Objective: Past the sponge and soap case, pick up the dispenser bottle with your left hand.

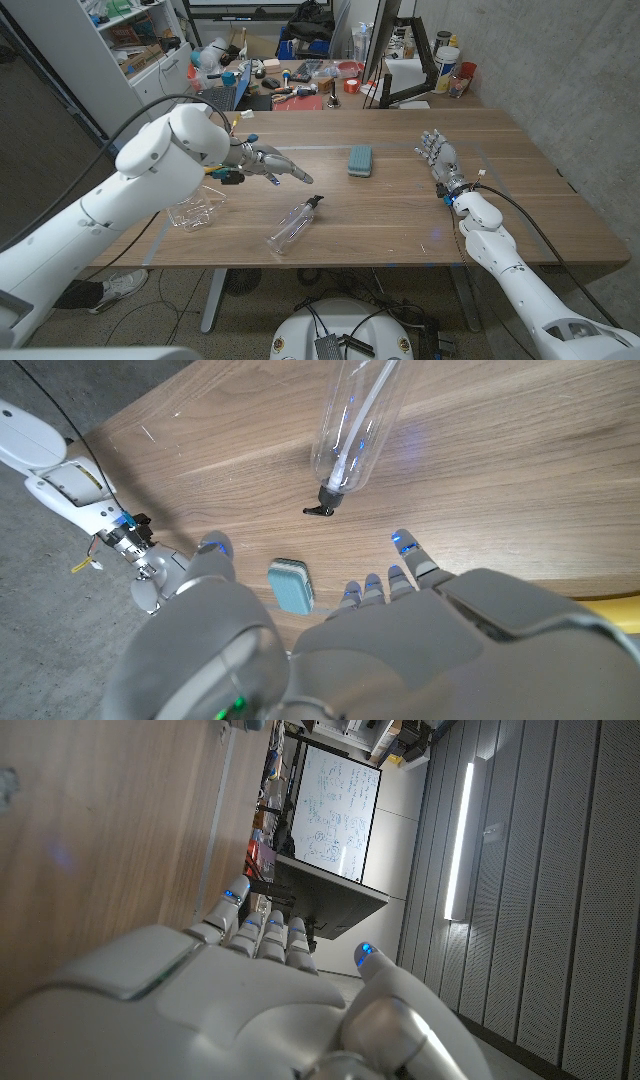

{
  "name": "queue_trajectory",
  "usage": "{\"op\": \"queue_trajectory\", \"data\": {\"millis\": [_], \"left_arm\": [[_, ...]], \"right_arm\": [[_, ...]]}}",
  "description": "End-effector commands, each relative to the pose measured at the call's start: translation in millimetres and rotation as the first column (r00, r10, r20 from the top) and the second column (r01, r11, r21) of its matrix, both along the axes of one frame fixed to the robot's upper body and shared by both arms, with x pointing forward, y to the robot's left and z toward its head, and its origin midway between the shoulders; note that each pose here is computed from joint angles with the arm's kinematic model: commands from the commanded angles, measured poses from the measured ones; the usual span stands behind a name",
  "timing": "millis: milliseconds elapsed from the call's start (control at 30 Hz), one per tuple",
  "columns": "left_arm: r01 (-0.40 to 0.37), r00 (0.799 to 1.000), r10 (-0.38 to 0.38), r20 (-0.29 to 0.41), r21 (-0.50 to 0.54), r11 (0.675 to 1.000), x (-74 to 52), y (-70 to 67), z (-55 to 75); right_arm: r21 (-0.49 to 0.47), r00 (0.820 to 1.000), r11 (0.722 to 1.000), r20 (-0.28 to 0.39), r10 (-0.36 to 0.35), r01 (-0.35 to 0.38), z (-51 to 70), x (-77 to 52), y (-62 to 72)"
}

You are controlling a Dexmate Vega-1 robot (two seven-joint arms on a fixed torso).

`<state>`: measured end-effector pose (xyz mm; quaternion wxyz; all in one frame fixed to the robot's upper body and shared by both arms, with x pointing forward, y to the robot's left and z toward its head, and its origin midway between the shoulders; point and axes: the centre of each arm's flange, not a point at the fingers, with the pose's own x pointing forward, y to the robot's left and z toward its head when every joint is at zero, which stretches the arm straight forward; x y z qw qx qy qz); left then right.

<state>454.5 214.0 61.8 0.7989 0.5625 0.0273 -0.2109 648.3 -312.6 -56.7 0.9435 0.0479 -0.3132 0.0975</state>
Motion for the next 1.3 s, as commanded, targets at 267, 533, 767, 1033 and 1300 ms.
{"op": "queue_trajectory", "data": {"millis": [267,533,767,1033,1300], "left_arm": [[-0.008,0.998,0.012,-0.055,0.063,0.998,7.0,-5.4,-4.3],[-0.018,0.998,0.023,-0.066,0.075,0.997,9.8,-6.3,-7.1],[-0.015,0.996,0.023,-0.088,0.087,0.996,11.9,-9.8,-11.5],[-0.004,0.994,0.014,-0.109,0.096,0.995,12.6,-16.4,-14.7],[-0.002,0.992,0.017,-0.126,0.116,0.993,13.8,-20.8,-17.6]], "right_arm": [[0.012,1.0,1.0,-0.011,0.004,-0.004,-6.2,4.8,-1.1],[0.015,1.0,1.0,-0.013,0.006,-0.006,-8.0,5.7,-1.9],[0.02,1.0,1.0,-0.011,0.005,-0.005,-8.9,5.0,-4.3],[0.03,1.0,1.0,-0.012,0.001,0.0,-13.1,3.9,-9.6],[0.033,1.0,0.999,-0.011,-0.001,0.002,-14.9,2.8,-13.9]]}}
